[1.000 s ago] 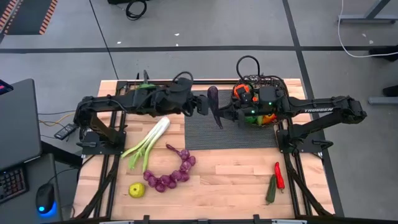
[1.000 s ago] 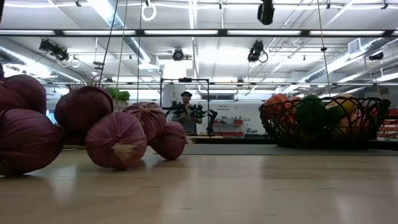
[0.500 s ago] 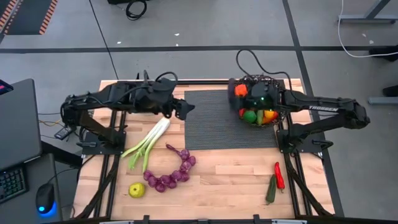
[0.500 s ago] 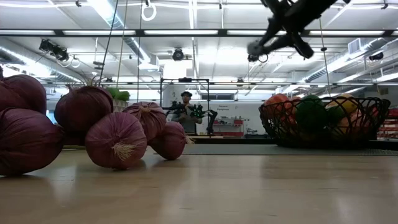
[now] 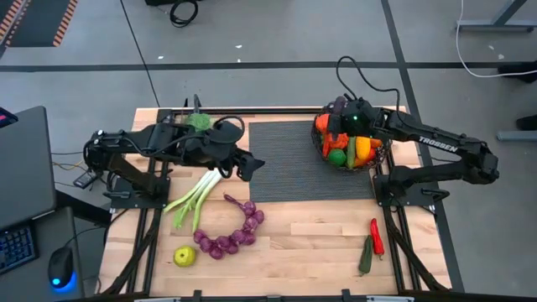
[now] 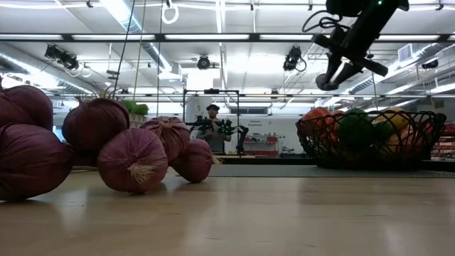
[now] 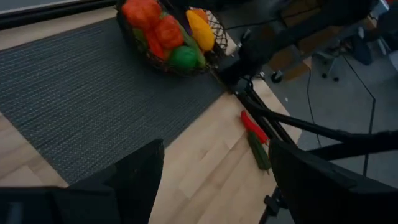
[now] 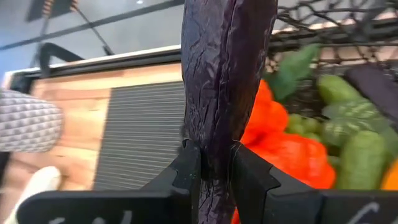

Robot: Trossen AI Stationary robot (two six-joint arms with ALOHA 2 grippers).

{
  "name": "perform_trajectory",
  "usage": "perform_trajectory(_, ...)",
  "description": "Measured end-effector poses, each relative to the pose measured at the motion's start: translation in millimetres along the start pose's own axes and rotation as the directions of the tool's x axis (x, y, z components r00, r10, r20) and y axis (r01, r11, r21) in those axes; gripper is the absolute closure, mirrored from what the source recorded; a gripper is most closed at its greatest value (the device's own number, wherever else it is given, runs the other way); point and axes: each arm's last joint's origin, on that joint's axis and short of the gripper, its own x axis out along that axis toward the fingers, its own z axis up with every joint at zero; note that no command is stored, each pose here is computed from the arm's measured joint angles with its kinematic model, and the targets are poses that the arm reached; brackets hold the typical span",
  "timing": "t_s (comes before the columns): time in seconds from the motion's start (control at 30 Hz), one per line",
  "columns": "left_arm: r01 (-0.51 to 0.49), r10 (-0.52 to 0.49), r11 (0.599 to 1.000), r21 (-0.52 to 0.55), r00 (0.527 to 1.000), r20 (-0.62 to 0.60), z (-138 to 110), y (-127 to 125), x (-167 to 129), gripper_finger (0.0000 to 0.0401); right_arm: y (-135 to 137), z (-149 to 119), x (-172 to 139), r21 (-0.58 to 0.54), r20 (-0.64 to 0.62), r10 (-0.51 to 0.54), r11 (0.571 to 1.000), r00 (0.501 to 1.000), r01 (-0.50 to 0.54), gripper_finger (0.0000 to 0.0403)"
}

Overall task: Build produce basket
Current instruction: Put the purple eggplant into the black basket, then put the green apple into the black basket

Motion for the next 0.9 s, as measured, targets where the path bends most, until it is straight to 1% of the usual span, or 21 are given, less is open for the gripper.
perform_trajectory(0.1, 0.01, -0.01, 1.0, 0.01, 1.0, -0.01, -4.0, -2.7, -1.5, 0.0108, -4.2, 0.8, 0.8, -0.006, -0.009, -0.033, 0.999, 0.999, 0.033, 0.0325)
perform_trajectory(0.2, 0.01, -0.01, 1.0, 0.025, 1.0, -0.026, -8.5, -4.3, -3.1, 0.0108, -5.8, 2.8, 1.5, -0.013, -0.014, -0.037, 0.999, 0.999, 0.036, 0.0311)
perform_trajectory(0.33, -0.022, 0.026, 0.998, 0.053, 0.998, -0.061, -14.6, -2.1, -4.7, 0.0108, -9.3, 3.7, 2.3, -0.008, -0.042, -0.05, 0.999, 0.998, 0.05, 0.0273)
perform_trajectory(0.53, -0.018, 0.025, 0.997, 0.079, 0.996, -0.087, -22.4, -4.4, -9.1, 0.0108, -19.9, -2.3, 0.9, 0.004, -0.108, -0.153, 0.988, 0.982, 0.155, 0.0209)
perform_trajectory(0.67, -0.005, 0.016, 0.995, 0.099, 0.994, -0.107, -29.5, -7.8, -12.4, 0.0108, -25.7, -5.8, -0.8, -0.018, -0.144, -0.211, 0.977, 0.967, 0.21, 0.0179)
perform_trajectory(0.73, -0.01, 0.025, 0.993, 0.115, 0.992, -0.125, -34.1, -8.2, -14.4, 0.0108, -26.7, -6.6, -2.7, -0.018, -0.164, -0.204, 0.979, 0.965, 0.204, 0.0169)
perform_trajectory(0.8, -0.035, 0.054, 0.991, 0.13, 0.987, -0.153, -39.6, -6.4, -16.7, 0.0108, -25.5, -6.7, -4.6, -0.009, -0.185, -0.164, 0.986, 0.969, 0.165, 0.0163)
perform_trajectory(0.83, -0.056, 0.079, 0.989, 0.136, 0.982, -0.169, -42.5, -4.4, -18.0, 0.0108, -24.1, -6.5, -5.7, -0.008, -0.195, -0.134, 0.991, 0.972, 0.135, 0.0162)
perform_trajectory(0.9, -0.104, 0.135, 0.983, 0.153, 0.97, -0.204, -48.6, 0.1, -21.0, 0.0108, -19.3, -4.9, -8.7, -0.014, -0.219, -0.032, 0.999, 0.975, 0.03, 0.0161)
